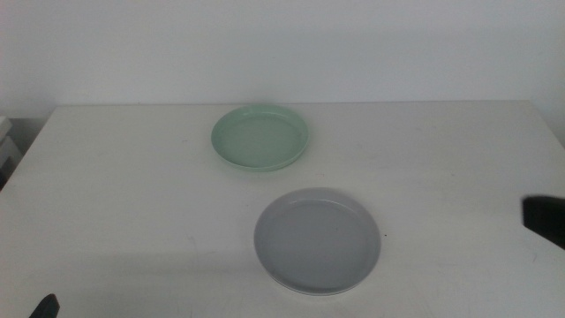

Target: Stack the three bowls on top of each other.

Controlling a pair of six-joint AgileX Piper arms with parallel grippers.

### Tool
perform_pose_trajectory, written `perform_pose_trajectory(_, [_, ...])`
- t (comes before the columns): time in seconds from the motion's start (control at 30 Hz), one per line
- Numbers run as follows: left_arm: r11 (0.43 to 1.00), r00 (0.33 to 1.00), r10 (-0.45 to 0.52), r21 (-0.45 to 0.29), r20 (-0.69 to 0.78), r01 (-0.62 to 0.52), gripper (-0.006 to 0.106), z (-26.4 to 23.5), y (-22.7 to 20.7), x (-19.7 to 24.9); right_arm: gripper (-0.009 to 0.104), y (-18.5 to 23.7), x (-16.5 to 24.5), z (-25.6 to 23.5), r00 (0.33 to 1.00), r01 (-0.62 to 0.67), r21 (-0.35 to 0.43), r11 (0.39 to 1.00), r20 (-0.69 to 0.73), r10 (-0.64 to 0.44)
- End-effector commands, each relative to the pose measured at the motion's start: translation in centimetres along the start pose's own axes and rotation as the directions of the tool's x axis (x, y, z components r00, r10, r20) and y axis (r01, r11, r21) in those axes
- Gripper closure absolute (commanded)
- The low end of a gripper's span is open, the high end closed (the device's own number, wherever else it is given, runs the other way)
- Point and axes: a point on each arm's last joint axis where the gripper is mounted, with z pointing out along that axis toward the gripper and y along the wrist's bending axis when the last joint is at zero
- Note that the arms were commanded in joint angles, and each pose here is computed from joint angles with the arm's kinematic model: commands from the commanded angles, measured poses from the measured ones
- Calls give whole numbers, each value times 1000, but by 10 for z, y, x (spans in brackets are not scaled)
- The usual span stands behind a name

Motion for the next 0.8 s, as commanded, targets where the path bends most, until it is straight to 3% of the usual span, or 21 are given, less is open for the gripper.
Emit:
perform_pose_trajectory(0.0, [1000, 996, -18, -1, 89, 18, 3, -2, 0, -9, 41, 2, -7, -13, 997, 3, 28, 1000, 80, -5])
perform_pose_trajectory(0.2, [1000, 996, -18, -1, 89, 18, 3, -2, 0, -9, 41, 3, -9, -23, 989, 18, 52, 998, 145, -25])
perform_pose_trajectory(0.6, [1000, 996, -6, -4, 93, 7, 3, -2, 0, -9, 41, 4, -6, -23, 993, 23, 44, 999, 111, -28])
perform_pose_trajectory(0.77, [1000, 994, -1, -6, 106, 2, 3, -2, 1, -35, 41, 4, -6, -23, 993, 23, 44, 999, 111, -28])
